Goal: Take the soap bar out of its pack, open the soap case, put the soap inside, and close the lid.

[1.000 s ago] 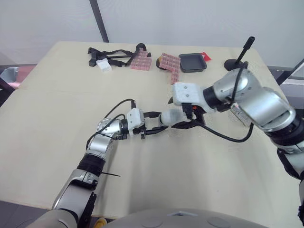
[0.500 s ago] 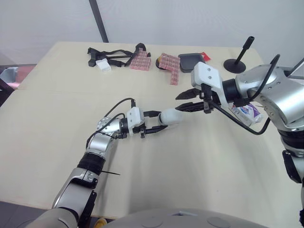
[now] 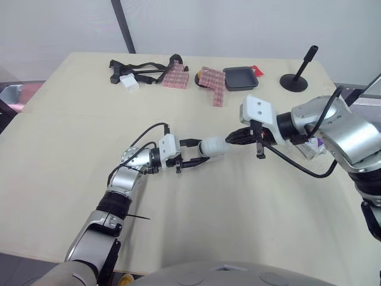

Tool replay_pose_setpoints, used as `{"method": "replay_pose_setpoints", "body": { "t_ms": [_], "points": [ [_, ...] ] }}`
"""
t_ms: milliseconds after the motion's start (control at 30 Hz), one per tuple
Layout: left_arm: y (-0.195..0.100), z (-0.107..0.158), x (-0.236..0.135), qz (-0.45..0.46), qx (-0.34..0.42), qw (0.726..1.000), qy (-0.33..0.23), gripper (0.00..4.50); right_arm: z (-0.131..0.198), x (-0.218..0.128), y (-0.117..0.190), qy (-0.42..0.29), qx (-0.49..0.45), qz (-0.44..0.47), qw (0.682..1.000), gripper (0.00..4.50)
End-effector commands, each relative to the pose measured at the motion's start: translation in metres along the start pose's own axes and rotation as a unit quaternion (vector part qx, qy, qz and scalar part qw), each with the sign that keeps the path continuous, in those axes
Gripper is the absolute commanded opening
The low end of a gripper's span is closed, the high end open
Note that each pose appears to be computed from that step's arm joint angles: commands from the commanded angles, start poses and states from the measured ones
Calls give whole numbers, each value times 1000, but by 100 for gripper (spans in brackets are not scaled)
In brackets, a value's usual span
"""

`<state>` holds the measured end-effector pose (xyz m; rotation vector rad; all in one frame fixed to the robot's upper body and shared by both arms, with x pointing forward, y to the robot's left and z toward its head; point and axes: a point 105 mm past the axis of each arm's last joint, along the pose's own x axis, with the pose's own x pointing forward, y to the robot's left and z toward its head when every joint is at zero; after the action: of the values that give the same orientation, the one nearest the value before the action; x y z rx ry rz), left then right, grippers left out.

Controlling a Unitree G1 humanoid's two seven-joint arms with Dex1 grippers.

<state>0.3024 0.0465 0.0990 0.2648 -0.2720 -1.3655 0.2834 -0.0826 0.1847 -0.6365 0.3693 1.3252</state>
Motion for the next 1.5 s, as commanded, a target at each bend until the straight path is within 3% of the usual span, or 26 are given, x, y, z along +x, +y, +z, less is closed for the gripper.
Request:
{"method": "replay_pose_setpoints", "body": {
  "t_ms": [33,1100,1500],
  "points": [
    [4,5,-3,4,13,1000,0,187,5,-2,-1,-2,-23,-8,1000,2],
    [5,5,-2,4,16,1000,3,187,16,13,10,-15,-38,7,999,2],
    [3,4,-5,4,14,1000,6,187,21,-1,4,-19,-45,-9,999,2]
  ]
}}
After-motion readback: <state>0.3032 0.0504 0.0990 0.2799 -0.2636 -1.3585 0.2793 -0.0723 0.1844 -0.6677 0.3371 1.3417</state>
